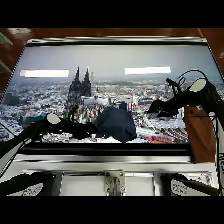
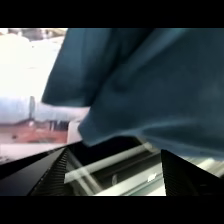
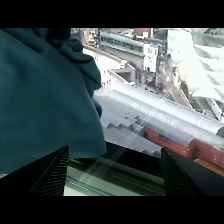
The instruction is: Fold the shirts.
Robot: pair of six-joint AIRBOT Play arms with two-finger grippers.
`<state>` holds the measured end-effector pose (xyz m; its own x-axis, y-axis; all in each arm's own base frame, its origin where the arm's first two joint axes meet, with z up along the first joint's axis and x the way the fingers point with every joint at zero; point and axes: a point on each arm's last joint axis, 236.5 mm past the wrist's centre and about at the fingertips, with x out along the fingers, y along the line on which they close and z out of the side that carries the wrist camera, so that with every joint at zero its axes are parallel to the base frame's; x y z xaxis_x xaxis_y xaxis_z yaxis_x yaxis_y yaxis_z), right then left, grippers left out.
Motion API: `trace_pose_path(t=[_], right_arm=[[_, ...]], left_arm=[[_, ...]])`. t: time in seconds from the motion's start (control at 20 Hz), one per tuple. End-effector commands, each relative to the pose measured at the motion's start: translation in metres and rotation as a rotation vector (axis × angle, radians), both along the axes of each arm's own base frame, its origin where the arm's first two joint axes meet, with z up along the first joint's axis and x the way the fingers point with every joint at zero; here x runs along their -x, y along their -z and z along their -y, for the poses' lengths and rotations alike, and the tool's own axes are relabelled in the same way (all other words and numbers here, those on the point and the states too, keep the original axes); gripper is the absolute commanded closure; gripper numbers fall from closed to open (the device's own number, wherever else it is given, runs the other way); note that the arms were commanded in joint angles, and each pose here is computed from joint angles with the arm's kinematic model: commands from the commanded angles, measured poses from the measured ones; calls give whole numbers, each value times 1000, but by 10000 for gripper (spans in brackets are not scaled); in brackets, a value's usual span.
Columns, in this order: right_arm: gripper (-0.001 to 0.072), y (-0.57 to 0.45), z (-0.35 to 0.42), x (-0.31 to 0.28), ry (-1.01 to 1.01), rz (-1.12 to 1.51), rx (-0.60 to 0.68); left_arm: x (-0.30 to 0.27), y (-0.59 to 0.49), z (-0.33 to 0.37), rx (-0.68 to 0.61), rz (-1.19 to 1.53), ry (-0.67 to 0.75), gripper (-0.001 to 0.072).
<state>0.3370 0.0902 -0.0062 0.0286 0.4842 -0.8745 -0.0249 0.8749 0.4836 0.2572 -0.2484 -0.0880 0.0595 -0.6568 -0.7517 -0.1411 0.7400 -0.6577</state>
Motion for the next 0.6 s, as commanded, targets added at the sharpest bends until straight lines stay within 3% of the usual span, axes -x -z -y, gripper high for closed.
trace_pose_path(t=[0.0,0.05,0.1,0.15,0.2,0.3,0.35,0.55], right_arm=[[31,0,-3,12,-24,-48,-13],[30,2,-4,18,-30,-71,-16],[31,5,-5,25,-32,-97,-22],[30,10,-6,31,-32,-121,-28],[30,17,-9,39,-27,-147,-41],[30,29,-20,54,-15,-200,-83],[30,37,-25,63,-26,-220,-80],[30,65,-65,76,-125,-166,-36]], left_arm=[[-13,14,18,0,44,-74,-13],[-17,15,22,3,49,-93,-13],[-20,15,25,12,50,-117,43],[-24,13,28,24,52,-145,254],[-29,12,30,27,62,-168,403],[-31,11,30,27,74,-172,626],[-30,9,31,28,95,-143,670],[-23,-5,31,57,118,-64,670]])
